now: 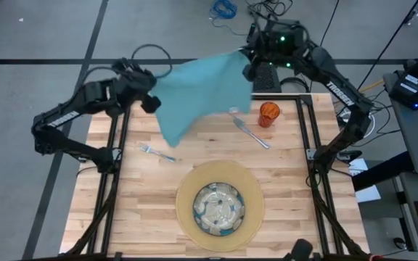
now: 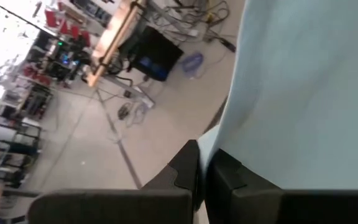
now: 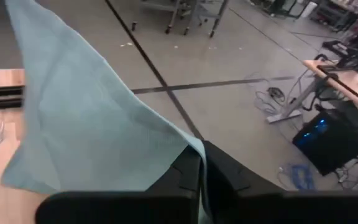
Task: Set table place
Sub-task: Fold the blue napkin
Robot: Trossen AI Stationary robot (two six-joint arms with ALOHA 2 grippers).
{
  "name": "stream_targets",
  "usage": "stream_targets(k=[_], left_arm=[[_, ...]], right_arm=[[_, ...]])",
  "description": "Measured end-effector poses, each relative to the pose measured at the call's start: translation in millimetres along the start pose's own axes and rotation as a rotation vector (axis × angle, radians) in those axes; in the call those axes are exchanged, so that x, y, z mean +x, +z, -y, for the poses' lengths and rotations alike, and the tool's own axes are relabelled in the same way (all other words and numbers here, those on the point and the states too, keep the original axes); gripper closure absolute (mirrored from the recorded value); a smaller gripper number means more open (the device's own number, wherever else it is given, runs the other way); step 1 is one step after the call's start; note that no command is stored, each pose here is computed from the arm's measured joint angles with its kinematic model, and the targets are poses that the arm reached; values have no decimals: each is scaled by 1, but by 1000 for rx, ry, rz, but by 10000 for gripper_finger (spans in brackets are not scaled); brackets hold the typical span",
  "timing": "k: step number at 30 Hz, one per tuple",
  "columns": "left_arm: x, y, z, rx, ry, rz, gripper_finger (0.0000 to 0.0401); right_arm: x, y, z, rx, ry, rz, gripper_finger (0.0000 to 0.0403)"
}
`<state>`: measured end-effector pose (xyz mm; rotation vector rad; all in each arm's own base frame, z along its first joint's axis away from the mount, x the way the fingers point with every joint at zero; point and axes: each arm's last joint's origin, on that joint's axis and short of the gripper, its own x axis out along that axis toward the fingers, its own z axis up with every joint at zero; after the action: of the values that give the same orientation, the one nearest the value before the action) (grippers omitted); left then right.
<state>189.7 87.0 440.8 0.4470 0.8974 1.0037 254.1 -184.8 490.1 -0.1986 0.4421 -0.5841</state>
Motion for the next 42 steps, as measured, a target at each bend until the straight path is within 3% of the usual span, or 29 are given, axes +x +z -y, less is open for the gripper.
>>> stream_targets(k=[4, 8, 12, 23, 28, 35, 42], left_arm=[[4, 10, -14, 14, 43, -10, 401], [3, 13, -20, 41, 45, -28, 401], [-4, 12, -19, 78, 55, -43, 401], [-55, 1, -32, 23, -16, 97, 401], [-78, 9, -20, 55, -111, 219, 401], [-91, 21, 11, 136, -136, 272, 401], [-108, 20, 21, 117, -167, 333, 401]], right_arm=[[-7, 3, 0, 20, 39, 1, 403], [-11, 5, -19, -3, 124, -40, 403], [-19, 10, -38, -74, 100, -54, 403], [-104, 23, -49, -44, 100, 85, 403], [-128, 25, -67, -27, 189, 113, 403], [-143, 28, -99, -45, 283, 123, 403], [-158, 25, -119, -57, 290, 97, 403]])
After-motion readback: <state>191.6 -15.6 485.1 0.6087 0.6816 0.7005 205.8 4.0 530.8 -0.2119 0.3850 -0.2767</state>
